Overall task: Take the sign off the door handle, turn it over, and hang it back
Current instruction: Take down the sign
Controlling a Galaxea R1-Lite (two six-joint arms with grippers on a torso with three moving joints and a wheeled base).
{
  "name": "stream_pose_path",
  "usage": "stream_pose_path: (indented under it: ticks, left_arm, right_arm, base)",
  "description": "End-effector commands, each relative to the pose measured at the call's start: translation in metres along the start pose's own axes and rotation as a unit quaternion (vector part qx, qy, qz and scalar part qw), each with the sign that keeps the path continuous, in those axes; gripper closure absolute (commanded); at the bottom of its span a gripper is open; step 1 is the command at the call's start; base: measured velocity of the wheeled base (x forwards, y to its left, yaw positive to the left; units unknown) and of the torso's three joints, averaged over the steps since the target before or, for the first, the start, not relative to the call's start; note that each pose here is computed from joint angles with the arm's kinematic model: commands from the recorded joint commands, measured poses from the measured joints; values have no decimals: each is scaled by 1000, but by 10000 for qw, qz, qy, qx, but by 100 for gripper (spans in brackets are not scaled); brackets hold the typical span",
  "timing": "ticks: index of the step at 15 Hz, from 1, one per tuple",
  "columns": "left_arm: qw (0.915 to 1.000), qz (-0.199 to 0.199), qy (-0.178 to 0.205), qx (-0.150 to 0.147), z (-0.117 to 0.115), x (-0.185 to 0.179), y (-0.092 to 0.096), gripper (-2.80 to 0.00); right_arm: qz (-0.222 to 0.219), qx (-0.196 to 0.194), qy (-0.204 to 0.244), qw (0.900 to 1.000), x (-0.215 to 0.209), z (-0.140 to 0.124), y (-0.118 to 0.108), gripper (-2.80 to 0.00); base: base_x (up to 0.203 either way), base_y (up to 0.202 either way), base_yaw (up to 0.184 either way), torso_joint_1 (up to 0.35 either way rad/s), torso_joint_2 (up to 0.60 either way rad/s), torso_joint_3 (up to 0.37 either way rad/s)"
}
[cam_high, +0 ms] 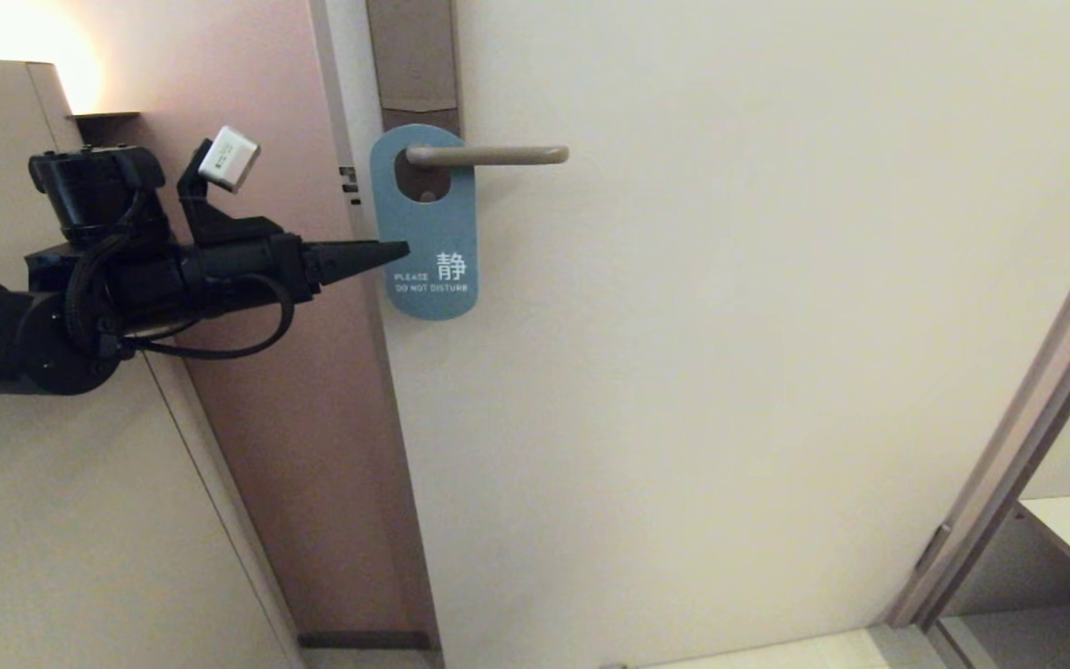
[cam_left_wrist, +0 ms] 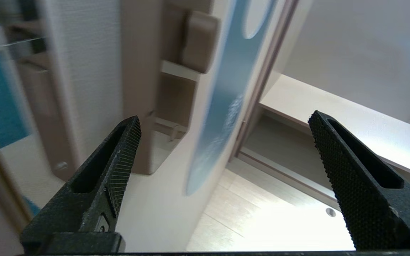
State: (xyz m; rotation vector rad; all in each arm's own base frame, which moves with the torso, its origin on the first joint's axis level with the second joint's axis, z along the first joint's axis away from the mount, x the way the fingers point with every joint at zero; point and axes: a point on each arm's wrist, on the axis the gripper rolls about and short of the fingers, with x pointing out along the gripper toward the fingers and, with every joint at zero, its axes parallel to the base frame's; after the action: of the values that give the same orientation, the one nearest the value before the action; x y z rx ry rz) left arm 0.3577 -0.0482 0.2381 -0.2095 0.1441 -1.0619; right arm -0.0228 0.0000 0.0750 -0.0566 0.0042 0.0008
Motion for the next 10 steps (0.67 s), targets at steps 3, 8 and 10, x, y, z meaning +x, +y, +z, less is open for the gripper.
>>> stream_pose_path:
  ticks: [3, 8, 10]
  left_arm:
    - [9998, -218, 28, 27, 0, 10, -11, -280]
    - [9995, -296, 56, 22, -1, 15, -14, -280]
    - [9995, -295, 52, 29, -1, 15, -14, -280]
  right_arm:
    - [5, -8, 1, 10000, 0, 0, 0, 0]
    - [-1, -1, 2, 10000, 0, 0, 0, 0]
    - [-2, -3, 2, 10000, 0, 0, 0, 0]
  base:
    - [0, 0, 0, 0, 0, 0]
    - [0, 0, 0, 0, 0, 0]
    - [0, 0, 0, 0, 0, 0]
